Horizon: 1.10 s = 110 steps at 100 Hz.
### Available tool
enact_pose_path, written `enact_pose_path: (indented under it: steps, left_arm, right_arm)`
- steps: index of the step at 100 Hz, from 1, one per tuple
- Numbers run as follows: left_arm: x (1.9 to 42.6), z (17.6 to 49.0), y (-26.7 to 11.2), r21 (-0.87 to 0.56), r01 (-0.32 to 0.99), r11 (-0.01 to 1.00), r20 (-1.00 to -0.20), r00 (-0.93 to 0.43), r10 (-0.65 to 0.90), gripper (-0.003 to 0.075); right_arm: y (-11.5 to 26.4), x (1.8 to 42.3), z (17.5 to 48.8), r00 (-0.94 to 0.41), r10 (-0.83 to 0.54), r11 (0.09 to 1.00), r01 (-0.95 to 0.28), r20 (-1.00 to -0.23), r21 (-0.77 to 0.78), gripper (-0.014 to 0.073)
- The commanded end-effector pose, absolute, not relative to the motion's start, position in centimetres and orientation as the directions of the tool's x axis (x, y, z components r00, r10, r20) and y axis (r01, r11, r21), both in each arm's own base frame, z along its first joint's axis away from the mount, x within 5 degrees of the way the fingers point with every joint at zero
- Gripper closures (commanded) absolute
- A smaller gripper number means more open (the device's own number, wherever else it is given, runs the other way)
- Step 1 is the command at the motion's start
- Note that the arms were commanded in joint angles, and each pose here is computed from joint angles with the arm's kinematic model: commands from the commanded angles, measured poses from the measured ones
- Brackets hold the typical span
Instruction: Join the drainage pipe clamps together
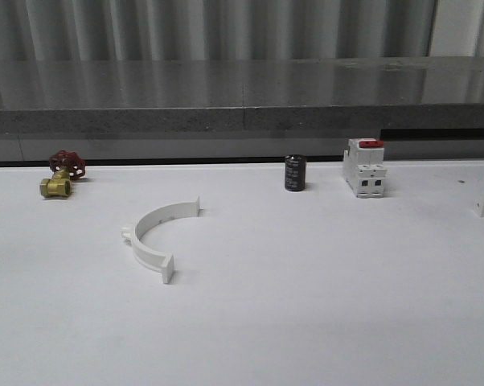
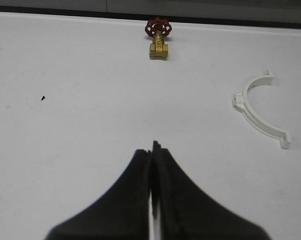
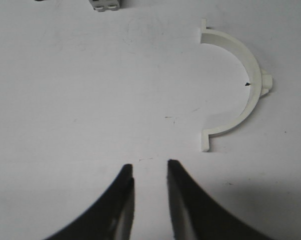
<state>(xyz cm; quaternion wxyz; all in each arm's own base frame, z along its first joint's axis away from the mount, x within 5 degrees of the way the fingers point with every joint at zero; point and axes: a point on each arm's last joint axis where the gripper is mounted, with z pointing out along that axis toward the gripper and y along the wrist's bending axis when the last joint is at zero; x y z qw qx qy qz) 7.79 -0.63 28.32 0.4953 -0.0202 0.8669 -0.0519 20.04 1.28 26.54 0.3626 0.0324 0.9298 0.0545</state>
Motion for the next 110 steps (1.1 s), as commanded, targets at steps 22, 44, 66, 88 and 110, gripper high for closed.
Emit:
enact_pose_path:
  steps: [22,44,66,88,110]
  left_arm:
    - [8.1,29.6,-0.7,-0.127,0.023,0.992,-0.893,-0.438,-0.105,0.0741]
    - [8.1,29.6,-0.7,-0.127,0.023,0.992,-0.893,-0.438,-0.105,0.0741]
    - [8.1,29.6,-0.7,-0.127,0.023,0.992,-0.893,-0.438,-0.105,0.0741]
    - [8.1,29.6,-0.7,-0.127,0.023,0.992,-0.893,-0.438,-0.105,0.0741]
    - [8.1,29.6,-0.7,-0.127,0.023,0.992,-0.893,-0.438,-0.105,0.0741]
  right_arm:
    - [1.1,20.9,28.2,-0.659,0.11,0.991,0.018,-0.744,0.13,0.0057]
    - [-0.8,24.1,29.0,-0.703,0.166,0.986,0.107,-0.692,0.129,0.0057]
    - [-4.7,28.6,27.6,-0.758,0.249,0.967,0.227,-0.602,0.114,0.0057]
    - [-7.0,33.0,24.5,-0.826,0.164,0.985,0.171,-0.54,0.037,0.0057]
    - [-7.6,35.7,20.9,-0.879,0.105,0.993,0.114,-0.465,0.009,0.0057]
